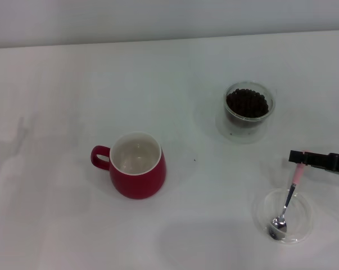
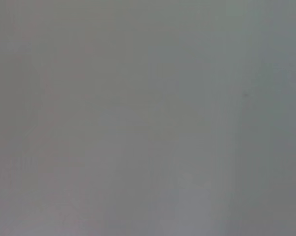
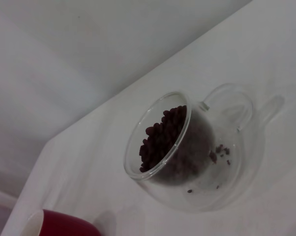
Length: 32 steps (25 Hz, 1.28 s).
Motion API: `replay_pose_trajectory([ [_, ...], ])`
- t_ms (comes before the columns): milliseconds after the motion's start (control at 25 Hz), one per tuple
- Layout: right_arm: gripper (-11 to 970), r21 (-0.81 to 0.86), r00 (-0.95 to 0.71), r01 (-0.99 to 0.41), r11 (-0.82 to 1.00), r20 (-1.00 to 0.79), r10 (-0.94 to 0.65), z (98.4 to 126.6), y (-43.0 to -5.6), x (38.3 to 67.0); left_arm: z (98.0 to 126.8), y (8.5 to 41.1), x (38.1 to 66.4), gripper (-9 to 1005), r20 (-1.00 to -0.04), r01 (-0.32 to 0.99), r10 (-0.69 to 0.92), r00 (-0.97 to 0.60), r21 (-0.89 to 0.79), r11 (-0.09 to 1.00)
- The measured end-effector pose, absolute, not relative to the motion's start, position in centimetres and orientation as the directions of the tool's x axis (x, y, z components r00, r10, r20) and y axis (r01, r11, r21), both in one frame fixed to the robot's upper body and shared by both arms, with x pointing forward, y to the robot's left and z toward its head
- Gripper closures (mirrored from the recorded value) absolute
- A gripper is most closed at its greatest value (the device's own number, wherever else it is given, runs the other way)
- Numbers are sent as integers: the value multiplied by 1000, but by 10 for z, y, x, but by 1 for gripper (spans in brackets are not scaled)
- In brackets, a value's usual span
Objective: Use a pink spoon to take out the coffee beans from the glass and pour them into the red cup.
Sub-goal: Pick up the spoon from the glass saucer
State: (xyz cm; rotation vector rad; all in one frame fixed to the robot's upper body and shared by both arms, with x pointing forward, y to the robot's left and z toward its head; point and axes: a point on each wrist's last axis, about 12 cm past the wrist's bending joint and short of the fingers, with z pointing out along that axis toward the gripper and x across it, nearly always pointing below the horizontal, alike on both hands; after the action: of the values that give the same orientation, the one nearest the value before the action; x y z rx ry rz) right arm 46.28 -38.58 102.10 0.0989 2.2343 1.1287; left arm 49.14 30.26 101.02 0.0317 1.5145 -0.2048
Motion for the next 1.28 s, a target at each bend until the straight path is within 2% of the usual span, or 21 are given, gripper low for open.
replay_pose_trajectory([
  [120,492,750,-802,-205,629,-497,331,1021,-385,463,1010,302,493,116,-993,154,-111,36,-105,983],
  [680,812,751,-799,-204,628,-498,336,1021,-383,466,1009,306,495,116,-994,128,-105,29,-101,987],
  [1280,812,792,-807,-152,592,-445,389,1021,-381,466,1010,307,496,116,-995,118,-94,37,-90,989],
])
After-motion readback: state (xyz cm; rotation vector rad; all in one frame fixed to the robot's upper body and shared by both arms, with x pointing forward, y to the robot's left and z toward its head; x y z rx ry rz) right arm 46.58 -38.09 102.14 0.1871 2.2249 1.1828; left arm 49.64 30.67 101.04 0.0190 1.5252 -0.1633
